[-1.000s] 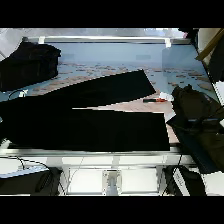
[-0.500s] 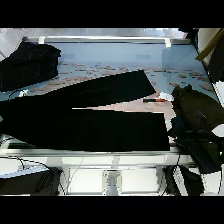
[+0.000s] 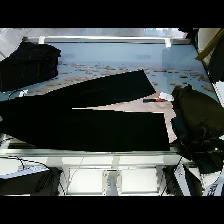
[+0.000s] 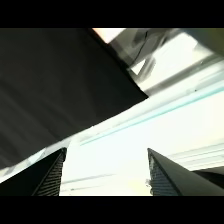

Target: Fold the clothes and pants, and hang the long-sleeved shirts on hangers.

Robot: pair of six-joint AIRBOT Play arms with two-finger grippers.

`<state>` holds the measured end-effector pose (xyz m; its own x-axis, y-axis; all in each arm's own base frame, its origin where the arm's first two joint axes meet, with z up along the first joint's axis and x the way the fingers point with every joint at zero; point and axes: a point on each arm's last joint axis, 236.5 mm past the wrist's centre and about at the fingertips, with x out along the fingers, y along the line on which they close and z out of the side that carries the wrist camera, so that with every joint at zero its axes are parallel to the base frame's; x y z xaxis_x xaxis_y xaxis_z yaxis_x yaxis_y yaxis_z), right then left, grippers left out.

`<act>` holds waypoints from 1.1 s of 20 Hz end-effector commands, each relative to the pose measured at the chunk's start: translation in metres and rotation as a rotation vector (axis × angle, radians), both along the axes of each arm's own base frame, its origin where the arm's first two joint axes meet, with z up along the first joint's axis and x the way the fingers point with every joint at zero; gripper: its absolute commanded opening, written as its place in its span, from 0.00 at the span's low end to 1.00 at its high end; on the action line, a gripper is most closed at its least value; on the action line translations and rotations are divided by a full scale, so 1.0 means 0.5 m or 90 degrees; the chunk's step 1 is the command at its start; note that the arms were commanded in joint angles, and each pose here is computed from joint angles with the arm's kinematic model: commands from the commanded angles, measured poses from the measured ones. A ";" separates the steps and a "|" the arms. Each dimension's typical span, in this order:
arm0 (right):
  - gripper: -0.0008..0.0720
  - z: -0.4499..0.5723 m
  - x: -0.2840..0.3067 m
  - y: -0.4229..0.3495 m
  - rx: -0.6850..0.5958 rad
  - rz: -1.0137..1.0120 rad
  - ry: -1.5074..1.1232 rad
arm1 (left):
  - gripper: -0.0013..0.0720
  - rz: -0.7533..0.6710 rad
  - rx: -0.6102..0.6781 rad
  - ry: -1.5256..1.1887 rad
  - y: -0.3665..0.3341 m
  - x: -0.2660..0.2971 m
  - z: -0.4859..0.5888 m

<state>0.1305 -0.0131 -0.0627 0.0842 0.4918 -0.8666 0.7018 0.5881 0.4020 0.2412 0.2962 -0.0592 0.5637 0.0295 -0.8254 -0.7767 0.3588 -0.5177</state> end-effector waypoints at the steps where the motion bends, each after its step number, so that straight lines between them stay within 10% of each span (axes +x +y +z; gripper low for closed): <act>1: 0.77 -0.026 -0.001 -0.003 0.036 -0.005 0.026 | 0.03 -0.005 -0.005 0.000 -0.005 0.000 0.001; 22: 0.77 -0.106 0.074 0.013 0.017 0.054 0.011 | 0.03 -0.006 -0.007 0.000 -0.007 0.000 0.000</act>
<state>0.1515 -0.0089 -0.1098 -0.0058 0.5443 -0.8389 0.6830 0.6149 0.3942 0.2413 0.2925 -0.0593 0.5638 0.0138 -0.8258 -0.7735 0.3592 -0.5221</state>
